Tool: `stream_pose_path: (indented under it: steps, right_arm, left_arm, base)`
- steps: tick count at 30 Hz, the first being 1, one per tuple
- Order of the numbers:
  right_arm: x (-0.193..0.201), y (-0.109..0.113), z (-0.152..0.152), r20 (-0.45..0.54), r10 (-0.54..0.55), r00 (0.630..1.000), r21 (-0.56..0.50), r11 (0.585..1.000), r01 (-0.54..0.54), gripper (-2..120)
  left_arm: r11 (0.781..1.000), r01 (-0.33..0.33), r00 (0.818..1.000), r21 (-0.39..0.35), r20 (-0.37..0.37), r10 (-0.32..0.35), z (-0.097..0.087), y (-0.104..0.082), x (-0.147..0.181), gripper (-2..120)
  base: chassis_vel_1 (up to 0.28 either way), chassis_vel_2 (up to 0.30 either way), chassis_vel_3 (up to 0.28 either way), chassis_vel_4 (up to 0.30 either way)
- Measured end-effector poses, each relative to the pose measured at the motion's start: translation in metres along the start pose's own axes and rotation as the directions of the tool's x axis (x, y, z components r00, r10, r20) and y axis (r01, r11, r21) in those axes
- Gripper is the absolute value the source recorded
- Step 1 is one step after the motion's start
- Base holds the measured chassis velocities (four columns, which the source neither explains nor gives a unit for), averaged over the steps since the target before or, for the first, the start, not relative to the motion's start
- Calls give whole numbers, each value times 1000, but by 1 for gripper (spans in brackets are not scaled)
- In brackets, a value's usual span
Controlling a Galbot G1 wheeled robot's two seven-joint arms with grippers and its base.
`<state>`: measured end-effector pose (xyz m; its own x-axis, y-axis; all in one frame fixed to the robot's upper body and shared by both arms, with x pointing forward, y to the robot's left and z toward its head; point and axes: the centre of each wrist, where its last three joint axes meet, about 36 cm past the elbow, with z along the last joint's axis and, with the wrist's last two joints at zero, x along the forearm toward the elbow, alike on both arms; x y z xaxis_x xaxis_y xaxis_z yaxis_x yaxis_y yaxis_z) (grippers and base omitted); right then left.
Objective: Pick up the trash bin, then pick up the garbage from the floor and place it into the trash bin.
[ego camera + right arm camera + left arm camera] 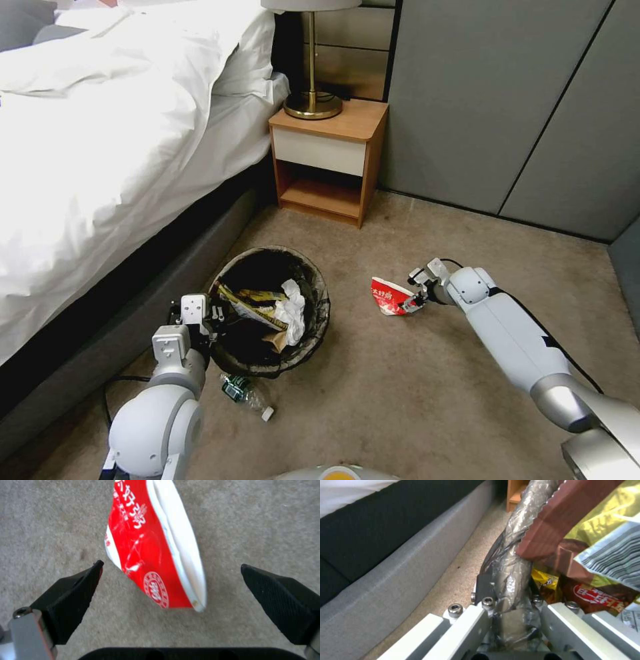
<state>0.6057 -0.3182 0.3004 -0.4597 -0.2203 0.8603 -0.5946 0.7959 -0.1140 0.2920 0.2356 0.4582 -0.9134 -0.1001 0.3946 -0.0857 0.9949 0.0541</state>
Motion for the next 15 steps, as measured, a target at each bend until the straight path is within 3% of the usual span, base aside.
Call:
stream_pose_path:
  steps: [15]
  right_arm:
    - [-24,-13,-5,36,49,998,-8,999,-49,100]
  left_arm:
    - [1000,4,1000,-3,-2,-4,1,-1,1,0]
  base:
    - [0,0,0,0]
